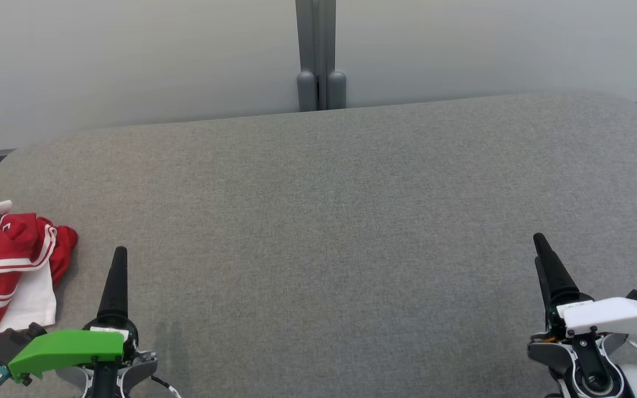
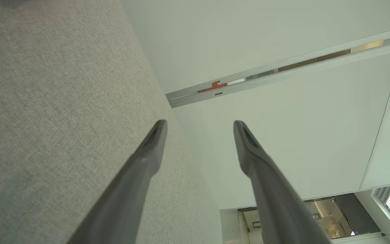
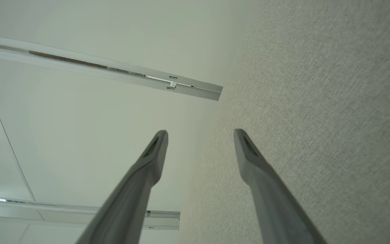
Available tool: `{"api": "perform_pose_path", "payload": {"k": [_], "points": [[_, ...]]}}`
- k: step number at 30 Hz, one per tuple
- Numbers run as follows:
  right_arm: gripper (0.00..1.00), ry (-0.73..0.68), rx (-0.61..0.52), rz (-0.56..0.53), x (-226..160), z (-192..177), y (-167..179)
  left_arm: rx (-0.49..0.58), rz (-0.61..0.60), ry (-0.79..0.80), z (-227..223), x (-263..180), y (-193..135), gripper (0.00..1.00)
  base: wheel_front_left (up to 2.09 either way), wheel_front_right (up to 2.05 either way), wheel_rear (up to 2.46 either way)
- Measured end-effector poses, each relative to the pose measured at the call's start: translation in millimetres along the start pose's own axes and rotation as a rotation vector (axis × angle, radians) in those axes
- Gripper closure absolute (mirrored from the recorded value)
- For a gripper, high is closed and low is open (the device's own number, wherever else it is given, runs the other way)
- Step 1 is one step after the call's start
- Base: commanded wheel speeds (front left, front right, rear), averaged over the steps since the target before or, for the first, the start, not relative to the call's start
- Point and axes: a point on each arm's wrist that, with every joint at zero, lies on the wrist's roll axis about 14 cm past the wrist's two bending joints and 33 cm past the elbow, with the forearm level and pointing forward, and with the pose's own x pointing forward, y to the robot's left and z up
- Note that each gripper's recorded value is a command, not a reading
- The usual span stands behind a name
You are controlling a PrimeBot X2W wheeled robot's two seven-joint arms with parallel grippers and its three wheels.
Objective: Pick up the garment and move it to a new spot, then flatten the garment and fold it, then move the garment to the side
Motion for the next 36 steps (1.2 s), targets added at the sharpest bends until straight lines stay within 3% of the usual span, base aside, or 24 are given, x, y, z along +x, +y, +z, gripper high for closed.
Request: {"api": "perform_pose_path", "payload": {"k": [15, 36], "points": [[0.00, 0.007, -0.329, 0.057, 0.2, -7.4, 16.9, 0.302, -0.029, 0.008, -7.8, -0.2, -8.6, 0.00, 0.00, 0.00, 0.00], [0.00, 0.021, -0.627, 0.114, -1.6, -18.7, 27.7, 0.609, -0.048, 0.014, -16.0, -0.2, -9.0, 0.00, 0.00, 0.00, 0.00]]}}
